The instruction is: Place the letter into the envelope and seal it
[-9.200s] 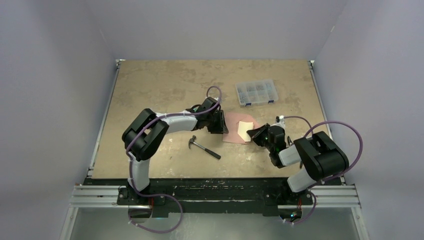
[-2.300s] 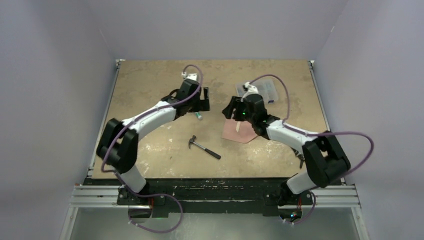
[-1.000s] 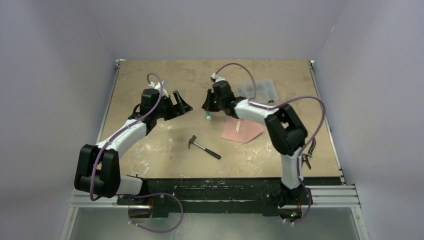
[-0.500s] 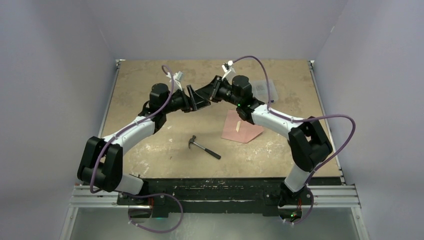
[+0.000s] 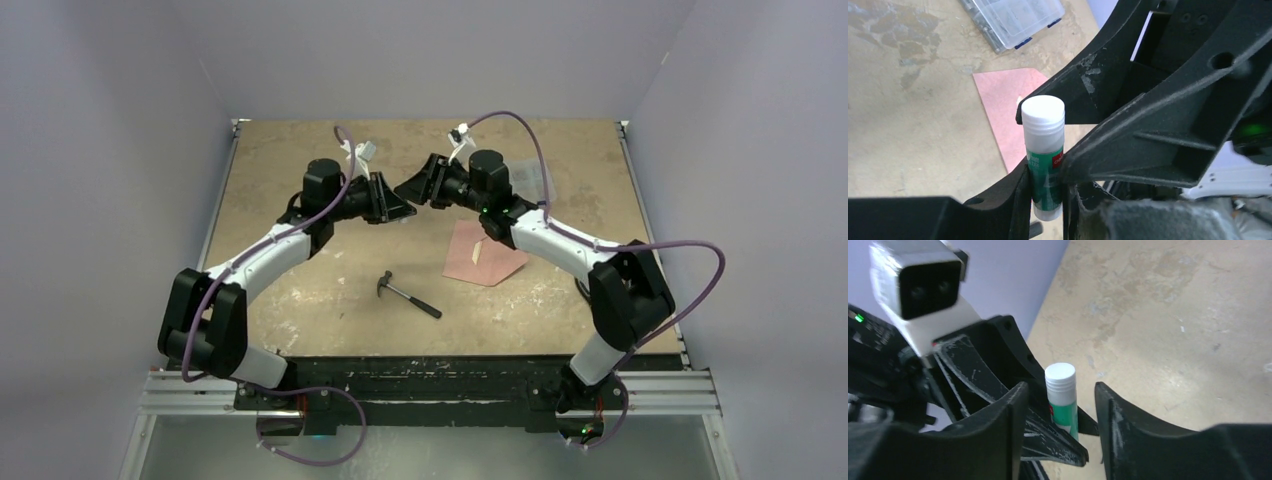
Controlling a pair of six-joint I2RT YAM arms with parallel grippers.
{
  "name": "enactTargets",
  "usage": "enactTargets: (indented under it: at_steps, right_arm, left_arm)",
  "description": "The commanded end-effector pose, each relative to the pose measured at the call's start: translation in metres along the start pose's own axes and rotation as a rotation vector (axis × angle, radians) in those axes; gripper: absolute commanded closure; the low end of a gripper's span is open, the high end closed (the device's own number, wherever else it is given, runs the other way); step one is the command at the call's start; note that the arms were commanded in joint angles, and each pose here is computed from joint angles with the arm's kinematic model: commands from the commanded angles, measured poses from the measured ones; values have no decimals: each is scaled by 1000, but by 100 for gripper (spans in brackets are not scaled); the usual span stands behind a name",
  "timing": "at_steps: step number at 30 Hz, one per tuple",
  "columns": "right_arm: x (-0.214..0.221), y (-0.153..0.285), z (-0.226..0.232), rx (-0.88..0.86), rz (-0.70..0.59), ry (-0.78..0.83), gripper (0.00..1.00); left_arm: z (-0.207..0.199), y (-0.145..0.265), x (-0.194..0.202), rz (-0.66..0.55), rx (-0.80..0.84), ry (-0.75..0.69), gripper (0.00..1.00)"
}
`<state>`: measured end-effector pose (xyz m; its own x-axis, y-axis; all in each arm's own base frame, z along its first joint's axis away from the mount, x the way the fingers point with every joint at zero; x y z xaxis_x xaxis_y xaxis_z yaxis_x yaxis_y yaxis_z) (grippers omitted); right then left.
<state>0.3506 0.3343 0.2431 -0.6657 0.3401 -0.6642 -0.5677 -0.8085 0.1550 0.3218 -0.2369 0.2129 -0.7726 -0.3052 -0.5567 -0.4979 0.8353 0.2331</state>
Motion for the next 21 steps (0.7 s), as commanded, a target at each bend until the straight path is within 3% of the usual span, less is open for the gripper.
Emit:
enactTargets:
  at_steps: [1,5,11,13,21]
  right_arm:
    - [-23,16,16,59,11,191,43]
    - [-23,22,19,67,52,242,44]
    - [-22,27,28,38,72,244,61]
    - [-24,31,32,33,66,246,66]
    - [-34,42,41,47,66,261,71]
  left_arm:
    - [-10,4,-8,110,1,-361,100]
    - [-16,9,-13,172,7,-574,100]
    - [-27,16,-13,248,97,-769,100]
    - [-24,19,-11,271,85,-790,100]
    - [-23,21,-8,281,93,-808,100]
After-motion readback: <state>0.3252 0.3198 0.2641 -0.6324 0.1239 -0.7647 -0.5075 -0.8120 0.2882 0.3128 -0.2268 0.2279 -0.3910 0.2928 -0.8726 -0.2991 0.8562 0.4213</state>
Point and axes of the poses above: each gripper's point midway between its finger pads, its own y axis back along the fingers, its own z axis along the line the jaws close on, x = y × z, the point moved 3 cm from there along y, back along the fingers, and after that the axes turned 4 degrees about y, right-handed, at the moved point
